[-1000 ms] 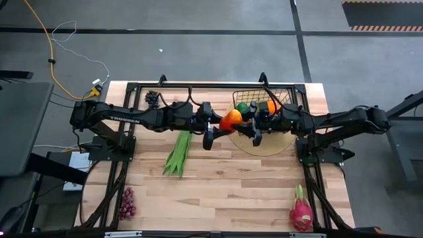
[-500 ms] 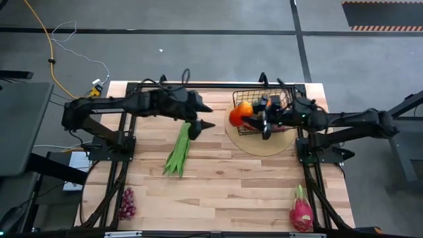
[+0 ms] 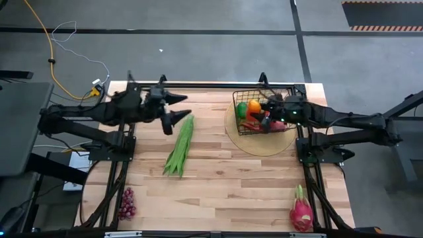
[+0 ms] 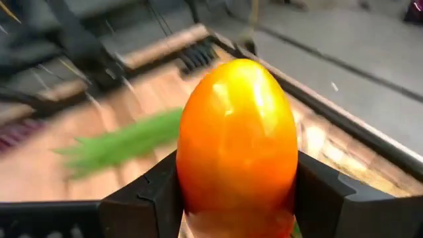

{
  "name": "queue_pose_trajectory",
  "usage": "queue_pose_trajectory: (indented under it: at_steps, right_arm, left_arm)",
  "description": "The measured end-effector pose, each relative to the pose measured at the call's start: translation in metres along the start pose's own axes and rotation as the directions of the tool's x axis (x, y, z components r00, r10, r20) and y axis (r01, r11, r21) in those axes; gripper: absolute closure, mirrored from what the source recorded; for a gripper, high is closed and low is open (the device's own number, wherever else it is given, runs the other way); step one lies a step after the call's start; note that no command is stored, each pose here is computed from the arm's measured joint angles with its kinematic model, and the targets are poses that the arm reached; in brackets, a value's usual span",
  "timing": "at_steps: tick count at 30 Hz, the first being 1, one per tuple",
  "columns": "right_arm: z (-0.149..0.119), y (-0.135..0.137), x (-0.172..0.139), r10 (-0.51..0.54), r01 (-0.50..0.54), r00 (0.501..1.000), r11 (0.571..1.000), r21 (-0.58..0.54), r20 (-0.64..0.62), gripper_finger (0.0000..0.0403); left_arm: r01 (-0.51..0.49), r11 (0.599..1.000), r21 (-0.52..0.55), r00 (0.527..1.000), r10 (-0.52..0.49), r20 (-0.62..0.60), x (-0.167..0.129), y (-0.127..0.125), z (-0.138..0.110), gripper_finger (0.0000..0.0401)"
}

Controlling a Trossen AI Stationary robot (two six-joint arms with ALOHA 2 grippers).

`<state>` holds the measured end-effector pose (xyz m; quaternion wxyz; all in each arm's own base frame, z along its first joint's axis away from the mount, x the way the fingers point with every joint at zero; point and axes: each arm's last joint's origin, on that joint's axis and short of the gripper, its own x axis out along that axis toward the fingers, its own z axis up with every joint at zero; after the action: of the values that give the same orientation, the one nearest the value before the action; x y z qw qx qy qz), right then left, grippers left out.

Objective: Build produce basket
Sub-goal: Put the orange mango into the black wire basket

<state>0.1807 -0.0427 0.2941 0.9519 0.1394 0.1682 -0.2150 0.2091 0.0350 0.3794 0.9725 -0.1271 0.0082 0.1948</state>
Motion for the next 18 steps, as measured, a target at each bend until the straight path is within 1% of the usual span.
queue_pose_trajectory:
  at_steps: [2, 4, 6, 8, 13, 18]
  right_arm:
    - [-0.005, -0.005, 0.007, -0.041, 0.04, 0.998, 0.999, -0.011, -0.057, 0.0199]
    - [-0.01, -0.01, 0.014, -0.075, 0.071, 0.99, 0.997, -0.039, -0.118, 0.0199]
    - [-0.016, -0.014, 0.023, -0.083, 0.073, 0.979, 0.996, -0.059, -0.187, 0.0198]
    - [-0.02, -0.018, 0.031, -0.076, 0.061, 0.968, 0.996, -0.07, -0.238, 0.0198]
    - [-0.035, -0.027, 0.051, -0.124, 0.082, 0.919, 0.988, -0.128, -0.374, 0.0197]
    - [-0.046, -0.034, 0.068, -0.208, 0.113, 0.875, 0.966, -0.235, -0.438, 0.0178]
  left_arm:
    - [-0.011, 0.998, -0.055, 0.998, 0.015, 0.06, -0.007, 0.004, -0.01, 0.009]
    - [-0.018, 0.994, -0.112, 0.998, 0.025, 0.066, -0.012, 0.008, -0.021, 0.009]
    - [-0.019, 0.987, -0.16, 0.998, 0.029, 0.058, -0.016, 0.011, -0.028, 0.0091]
    - [-0.017, 0.981, -0.191, 0.997, 0.03, 0.066, -0.019, 0.012, -0.028, 0.0091]
    - [-0.025, 0.981, -0.19, 0.998, 0.036, 0.055, -0.02, 0.013, -0.03, 0.0091]
    - [-0.046, 0.982, -0.184, 0.998, 0.053, 0.034, -0.02, 0.015, -0.032, 0.0091]
